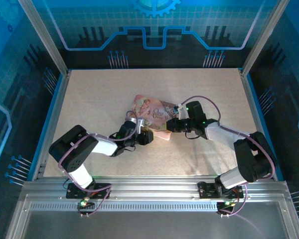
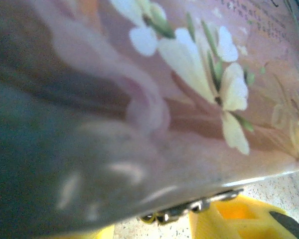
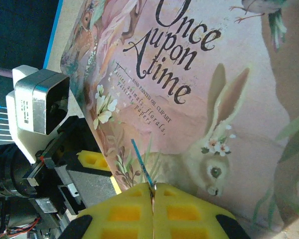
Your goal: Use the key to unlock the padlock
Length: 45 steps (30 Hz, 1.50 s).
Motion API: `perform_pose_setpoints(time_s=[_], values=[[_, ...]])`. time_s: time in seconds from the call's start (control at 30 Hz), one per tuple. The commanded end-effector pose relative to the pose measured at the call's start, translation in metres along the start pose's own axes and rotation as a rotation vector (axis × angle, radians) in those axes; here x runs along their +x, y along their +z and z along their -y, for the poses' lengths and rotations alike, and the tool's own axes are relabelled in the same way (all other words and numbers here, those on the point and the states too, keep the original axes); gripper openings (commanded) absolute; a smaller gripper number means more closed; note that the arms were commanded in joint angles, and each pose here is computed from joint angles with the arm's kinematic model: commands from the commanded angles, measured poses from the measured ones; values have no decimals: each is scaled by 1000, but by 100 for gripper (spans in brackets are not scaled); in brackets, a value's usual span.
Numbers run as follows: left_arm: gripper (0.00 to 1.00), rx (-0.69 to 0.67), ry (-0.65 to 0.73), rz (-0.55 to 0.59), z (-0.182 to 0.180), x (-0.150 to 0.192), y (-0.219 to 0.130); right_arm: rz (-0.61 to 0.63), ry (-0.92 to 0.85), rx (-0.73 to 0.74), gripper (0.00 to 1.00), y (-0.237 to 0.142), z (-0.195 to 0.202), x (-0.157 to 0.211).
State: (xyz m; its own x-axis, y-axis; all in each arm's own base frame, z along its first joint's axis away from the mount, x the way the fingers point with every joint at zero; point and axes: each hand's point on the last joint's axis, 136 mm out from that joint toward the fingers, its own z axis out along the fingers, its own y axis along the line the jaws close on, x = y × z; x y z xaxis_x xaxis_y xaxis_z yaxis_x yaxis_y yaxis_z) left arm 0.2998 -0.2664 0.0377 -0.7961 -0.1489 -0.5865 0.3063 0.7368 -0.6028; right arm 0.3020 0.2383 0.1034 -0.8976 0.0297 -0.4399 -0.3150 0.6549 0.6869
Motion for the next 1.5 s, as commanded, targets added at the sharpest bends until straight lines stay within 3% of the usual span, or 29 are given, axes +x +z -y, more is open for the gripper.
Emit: perform_pose_setpoints(time_s=[0.0,0.37,0.67,0.97,1.27,1.47], values=[[36,21,-13,43,10,-14,6,-79,81,80,7,1,27,31],[28,31,-33,49,13,-15,1,-13,27,52,6,-7,11,12],[27,43,-103,20,26,-17,-11,178,-168,58,5,-49,-24,-18],[20,54,-249,-36,43,-20,-28,306,-303,58,5,-71,-34,13],[22,83,-345,-55,66,-32,-48,340,-471,51,6,-54,-48,54],[22,118,-383,-58,77,-36,-56,358,-529,38,5,-40,-55,61]])
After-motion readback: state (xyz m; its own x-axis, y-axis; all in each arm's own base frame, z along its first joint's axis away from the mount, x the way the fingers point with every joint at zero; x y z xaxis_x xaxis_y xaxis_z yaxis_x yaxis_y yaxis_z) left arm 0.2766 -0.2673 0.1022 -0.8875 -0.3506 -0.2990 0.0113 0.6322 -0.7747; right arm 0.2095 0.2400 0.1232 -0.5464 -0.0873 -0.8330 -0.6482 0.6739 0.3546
